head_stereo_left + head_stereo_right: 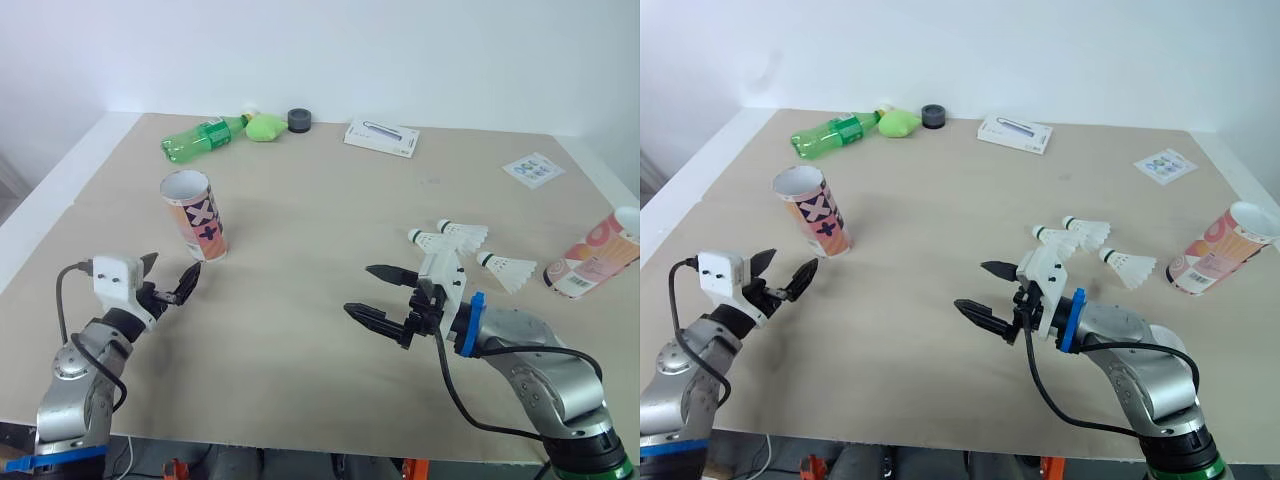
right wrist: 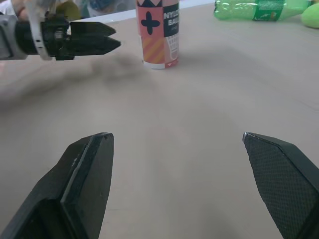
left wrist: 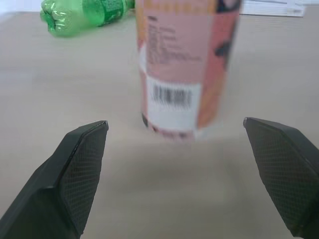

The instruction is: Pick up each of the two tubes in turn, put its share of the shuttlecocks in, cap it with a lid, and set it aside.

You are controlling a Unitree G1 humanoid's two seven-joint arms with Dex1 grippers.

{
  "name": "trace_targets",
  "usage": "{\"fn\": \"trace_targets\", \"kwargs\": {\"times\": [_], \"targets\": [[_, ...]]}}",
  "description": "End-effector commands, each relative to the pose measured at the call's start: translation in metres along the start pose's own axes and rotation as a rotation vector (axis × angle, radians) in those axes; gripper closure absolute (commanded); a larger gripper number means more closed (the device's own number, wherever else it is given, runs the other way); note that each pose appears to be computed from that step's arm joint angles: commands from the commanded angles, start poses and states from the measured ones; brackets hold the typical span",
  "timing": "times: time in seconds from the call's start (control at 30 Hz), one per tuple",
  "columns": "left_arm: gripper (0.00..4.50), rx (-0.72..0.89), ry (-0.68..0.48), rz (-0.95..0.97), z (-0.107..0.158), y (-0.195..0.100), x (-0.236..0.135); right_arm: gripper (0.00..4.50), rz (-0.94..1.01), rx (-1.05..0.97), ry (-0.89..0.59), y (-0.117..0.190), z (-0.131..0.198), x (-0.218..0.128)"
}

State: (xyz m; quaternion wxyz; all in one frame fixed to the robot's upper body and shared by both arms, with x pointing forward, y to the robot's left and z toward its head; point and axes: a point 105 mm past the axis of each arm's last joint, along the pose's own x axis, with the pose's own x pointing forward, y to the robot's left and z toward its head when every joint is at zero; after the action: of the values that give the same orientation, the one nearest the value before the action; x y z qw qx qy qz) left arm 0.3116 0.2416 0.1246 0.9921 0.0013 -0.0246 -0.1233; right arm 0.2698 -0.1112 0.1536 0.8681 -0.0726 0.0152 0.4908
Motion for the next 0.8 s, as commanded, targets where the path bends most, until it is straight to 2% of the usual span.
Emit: {"fn": "trace_targets", "kwargs": {"times": [0.03, 0.37, 0.6, 0.8], "targets": [[0.00, -0.007, 0.010, -0.018, 0.003, 0.004, 0.012, 0.06, -0.023, -0.034, -0.040, 0.000, 0.010, -0.004], [0.00, 0.022, 0.035, -0.148, 0.005, -0.011, 0.049, 0.06, -0.067, -0.046, -0.045, 0.001, 0.016, -0.013], [0.00, 0.037, 0.013, -0.156, 0.017, -0.010, 0.075, 0.06, -0.079, -0.057, -0.039, 0.002, 0.019, -0.016], [0.00, 0.051, -0.015, -0.202, 0.026, -0.021, 0.089, 0.06, -0.090, -0.056, -0.023, 0.003, 0.017, -0.018]]}}
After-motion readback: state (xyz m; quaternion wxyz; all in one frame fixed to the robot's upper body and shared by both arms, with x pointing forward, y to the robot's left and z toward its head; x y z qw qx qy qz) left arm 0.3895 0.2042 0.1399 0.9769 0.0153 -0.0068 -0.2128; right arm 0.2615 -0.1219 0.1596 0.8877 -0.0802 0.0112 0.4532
